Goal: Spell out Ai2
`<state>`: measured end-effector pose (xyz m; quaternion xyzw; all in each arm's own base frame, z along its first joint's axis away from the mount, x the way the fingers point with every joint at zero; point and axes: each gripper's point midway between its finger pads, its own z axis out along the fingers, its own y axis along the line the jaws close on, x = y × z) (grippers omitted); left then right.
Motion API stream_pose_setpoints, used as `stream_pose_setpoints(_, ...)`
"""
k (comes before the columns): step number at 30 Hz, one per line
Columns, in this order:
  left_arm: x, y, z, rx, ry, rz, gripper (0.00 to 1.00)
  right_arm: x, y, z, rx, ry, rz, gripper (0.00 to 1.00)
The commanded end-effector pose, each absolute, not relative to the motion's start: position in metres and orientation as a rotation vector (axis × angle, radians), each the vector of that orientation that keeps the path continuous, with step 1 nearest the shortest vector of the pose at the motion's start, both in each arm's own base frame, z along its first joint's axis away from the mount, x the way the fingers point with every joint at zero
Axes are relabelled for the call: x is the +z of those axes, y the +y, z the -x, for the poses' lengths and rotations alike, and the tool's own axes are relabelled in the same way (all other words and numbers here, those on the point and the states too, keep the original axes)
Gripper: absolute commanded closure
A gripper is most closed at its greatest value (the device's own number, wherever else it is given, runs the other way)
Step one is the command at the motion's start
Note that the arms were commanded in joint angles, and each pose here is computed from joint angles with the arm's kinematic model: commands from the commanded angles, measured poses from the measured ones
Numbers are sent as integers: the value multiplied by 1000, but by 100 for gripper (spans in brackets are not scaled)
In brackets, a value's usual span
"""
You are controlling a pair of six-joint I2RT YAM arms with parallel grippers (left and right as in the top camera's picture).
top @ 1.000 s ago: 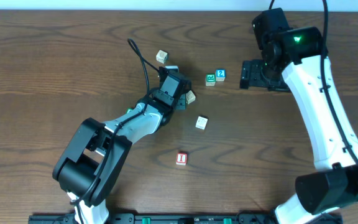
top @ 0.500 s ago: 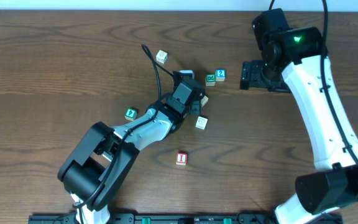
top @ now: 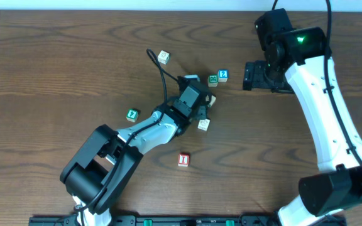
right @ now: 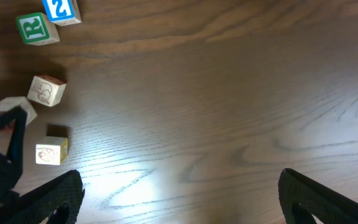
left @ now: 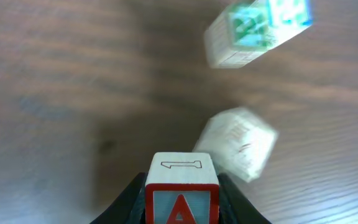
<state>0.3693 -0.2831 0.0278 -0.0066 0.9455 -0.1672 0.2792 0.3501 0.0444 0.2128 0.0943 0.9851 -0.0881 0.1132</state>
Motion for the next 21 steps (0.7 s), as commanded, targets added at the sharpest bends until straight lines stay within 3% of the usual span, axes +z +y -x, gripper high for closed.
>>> stream_pose_setpoints(1, 37, -264, -388, -346, 2534, 52, 95, 212, 40, -350, -284, 2884, -303, 1)
stream_pose_setpoints(11, 71, -221, -407, 36, 2550, -143, 94, 212, 41, -349, -278, 2887, -307, 1)
stream_pose_setpoints(21, 49, -184, -416, 110, 2621, -82, 94, 207, 56, -338, -174, 2954, -313, 1)
